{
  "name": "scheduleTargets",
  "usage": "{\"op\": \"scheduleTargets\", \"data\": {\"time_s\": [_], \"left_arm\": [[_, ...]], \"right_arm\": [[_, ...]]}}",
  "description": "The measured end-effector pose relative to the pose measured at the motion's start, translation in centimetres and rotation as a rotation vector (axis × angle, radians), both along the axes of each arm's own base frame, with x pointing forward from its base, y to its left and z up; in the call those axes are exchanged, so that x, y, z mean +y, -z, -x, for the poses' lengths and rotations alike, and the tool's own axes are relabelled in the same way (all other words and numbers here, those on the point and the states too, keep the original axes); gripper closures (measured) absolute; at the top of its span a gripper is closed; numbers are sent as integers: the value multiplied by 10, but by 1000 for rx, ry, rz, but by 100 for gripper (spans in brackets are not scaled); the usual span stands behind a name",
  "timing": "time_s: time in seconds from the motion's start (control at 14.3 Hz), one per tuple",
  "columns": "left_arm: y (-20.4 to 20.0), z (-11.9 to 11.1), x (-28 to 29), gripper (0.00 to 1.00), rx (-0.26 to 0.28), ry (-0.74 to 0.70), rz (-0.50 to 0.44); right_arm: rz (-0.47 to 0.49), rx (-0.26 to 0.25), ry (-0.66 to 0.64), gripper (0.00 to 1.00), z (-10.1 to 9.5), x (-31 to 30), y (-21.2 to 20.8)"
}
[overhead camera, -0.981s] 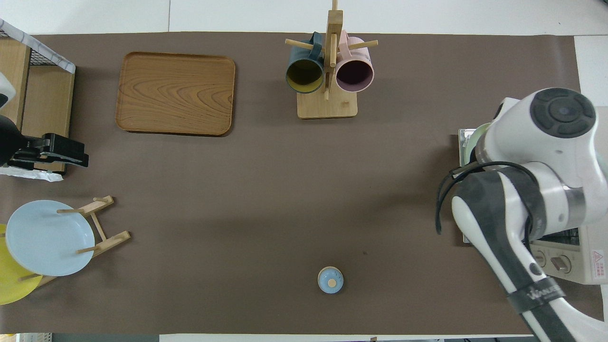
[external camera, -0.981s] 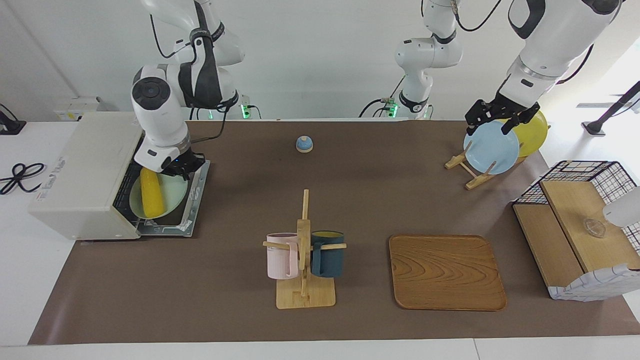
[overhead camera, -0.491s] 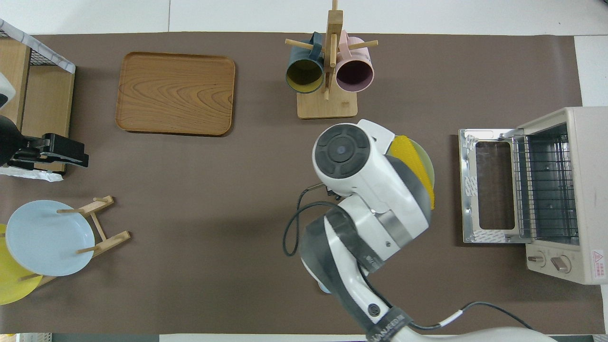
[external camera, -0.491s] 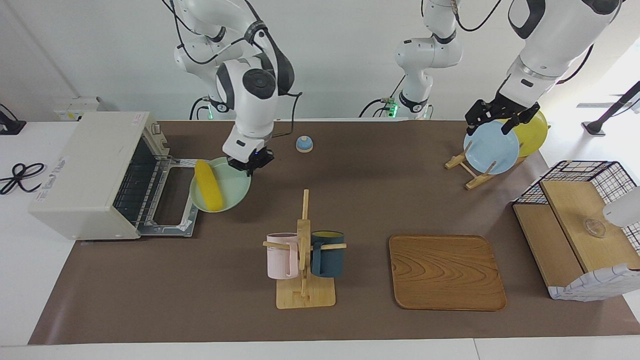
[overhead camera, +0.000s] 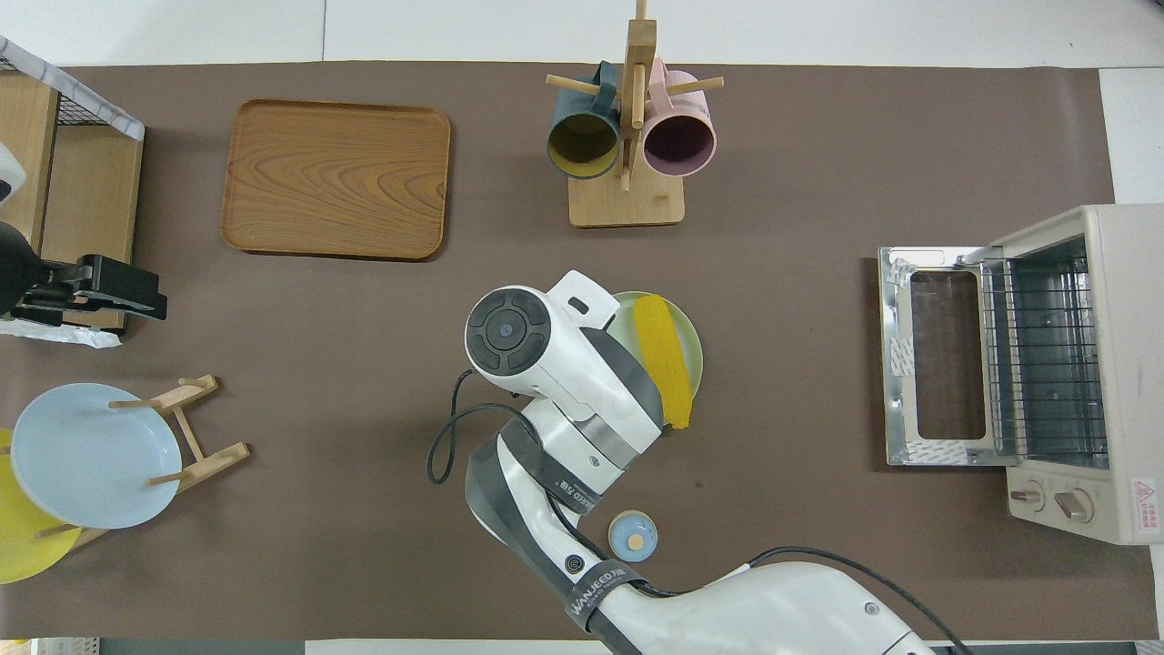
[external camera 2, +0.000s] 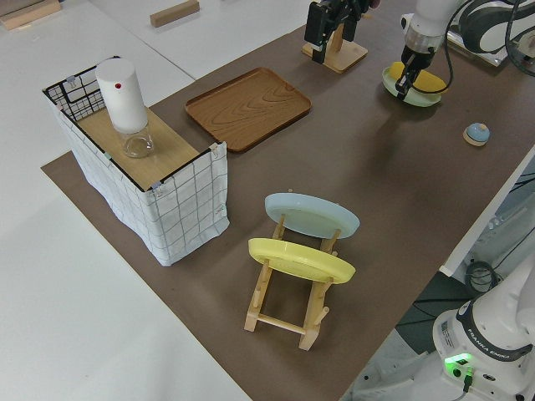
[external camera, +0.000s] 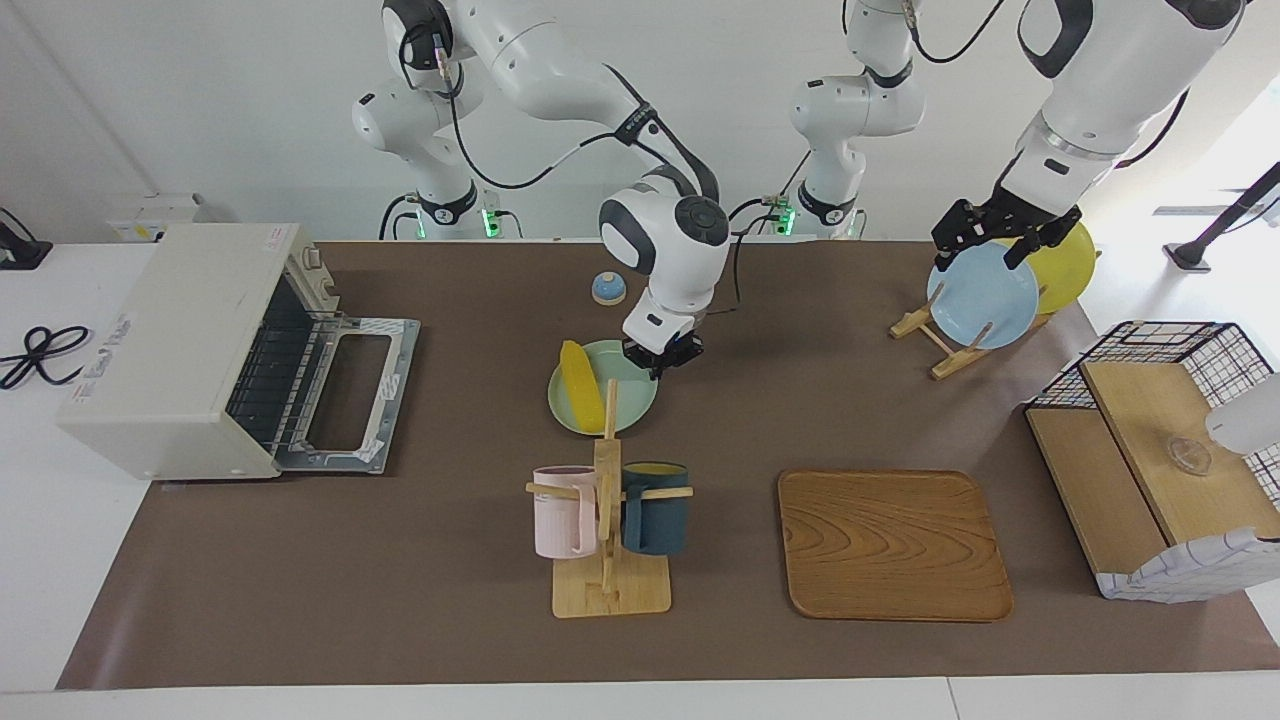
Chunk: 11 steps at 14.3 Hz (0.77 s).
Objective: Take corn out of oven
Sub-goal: 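Set the plate on the table center while the left gripper approaches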
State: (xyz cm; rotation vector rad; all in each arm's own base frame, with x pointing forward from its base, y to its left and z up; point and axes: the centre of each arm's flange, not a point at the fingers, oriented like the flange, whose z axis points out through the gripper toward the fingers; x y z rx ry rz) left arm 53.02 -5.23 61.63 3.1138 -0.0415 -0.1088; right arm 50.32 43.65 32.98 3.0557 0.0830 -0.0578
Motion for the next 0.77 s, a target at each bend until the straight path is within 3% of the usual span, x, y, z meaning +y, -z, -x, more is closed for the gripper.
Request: {"op": "scheduleTargets", "data": {"time_s": [0.14, 0.28, 0.42, 0.56, 0.77], "left_arm": [[0, 0, 1, 0, 0, -2, 0], [0, 0, 1, 0, 0, -2, 0], [0, -1, 1, 0, -4, -3, 0], [-1, -1, 1, 0, -8, -3, 1], [3, -2, -1, 0, -17, 1, 1]], "right_arm": [[-66, 15, 72, 98, -1, 4, -3], [-124, 15, 116, 84, -4, 7, -5], [-153, 3, 122, 80, -5, 12, -11], [-158, -3, 127, 63, -10, 7, -18], [-51, 38, 98, 66, -19, -32, -42]]}}
